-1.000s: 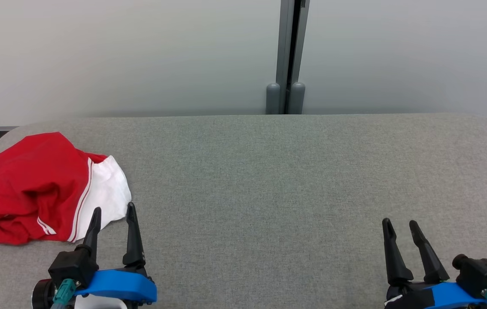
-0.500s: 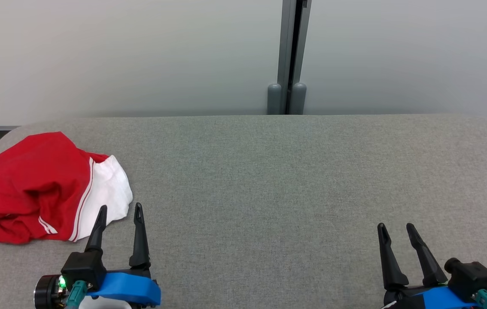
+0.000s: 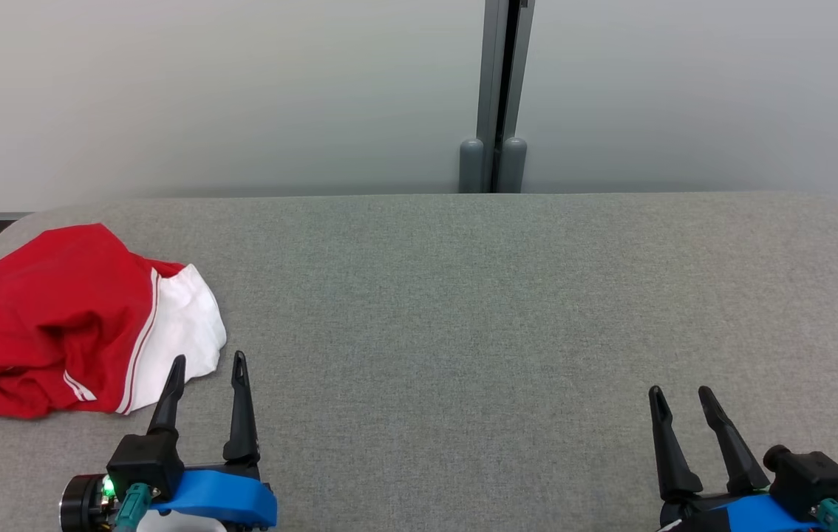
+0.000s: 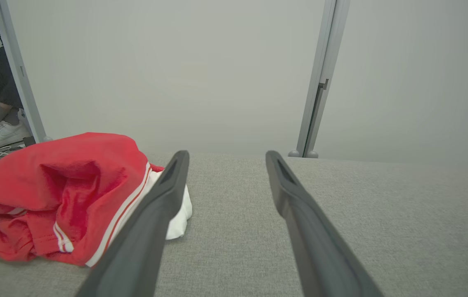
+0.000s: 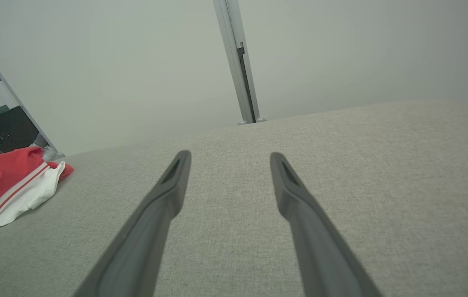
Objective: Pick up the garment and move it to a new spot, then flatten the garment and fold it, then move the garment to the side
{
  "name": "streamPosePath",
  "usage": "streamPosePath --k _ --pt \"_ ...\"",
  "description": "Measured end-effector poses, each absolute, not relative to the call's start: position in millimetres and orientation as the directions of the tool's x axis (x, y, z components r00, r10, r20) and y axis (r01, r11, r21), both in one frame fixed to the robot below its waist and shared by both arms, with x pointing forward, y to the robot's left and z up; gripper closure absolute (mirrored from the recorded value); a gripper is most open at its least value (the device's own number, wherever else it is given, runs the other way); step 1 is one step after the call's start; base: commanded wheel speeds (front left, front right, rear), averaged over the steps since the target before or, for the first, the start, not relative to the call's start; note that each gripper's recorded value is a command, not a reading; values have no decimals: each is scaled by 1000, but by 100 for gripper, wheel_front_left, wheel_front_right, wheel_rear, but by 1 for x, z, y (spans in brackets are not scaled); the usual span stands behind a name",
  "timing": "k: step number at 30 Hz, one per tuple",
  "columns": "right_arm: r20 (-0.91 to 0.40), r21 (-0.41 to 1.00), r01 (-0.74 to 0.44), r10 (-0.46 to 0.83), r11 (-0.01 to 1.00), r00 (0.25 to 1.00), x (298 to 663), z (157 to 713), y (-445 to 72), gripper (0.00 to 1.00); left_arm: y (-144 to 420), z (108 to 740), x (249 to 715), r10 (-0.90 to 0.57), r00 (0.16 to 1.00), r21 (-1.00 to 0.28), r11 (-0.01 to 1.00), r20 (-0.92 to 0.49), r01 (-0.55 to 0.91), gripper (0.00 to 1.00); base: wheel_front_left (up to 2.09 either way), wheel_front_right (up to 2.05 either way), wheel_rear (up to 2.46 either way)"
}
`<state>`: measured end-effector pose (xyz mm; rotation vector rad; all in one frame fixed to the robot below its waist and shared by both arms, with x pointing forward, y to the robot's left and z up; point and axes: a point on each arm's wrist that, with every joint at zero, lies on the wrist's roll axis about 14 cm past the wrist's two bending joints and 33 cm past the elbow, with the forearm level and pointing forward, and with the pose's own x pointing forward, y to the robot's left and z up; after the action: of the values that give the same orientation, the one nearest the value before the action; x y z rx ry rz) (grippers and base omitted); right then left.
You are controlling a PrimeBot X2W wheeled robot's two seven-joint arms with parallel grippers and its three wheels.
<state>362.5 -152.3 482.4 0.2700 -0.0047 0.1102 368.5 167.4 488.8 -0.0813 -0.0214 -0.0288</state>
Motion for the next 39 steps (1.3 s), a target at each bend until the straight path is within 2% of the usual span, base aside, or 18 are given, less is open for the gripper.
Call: streamPosePath --k 16,39 --pt "26 264 -152 151 952 988 368 484 -138 0 189 489 361 40 999 -79 996 21 -38 0 0 0 0" --pt "29 258 -415 422 873 906 389 485 -42 0 289 493 291 364 931 -68 930 34 -361 0 0 0 0"
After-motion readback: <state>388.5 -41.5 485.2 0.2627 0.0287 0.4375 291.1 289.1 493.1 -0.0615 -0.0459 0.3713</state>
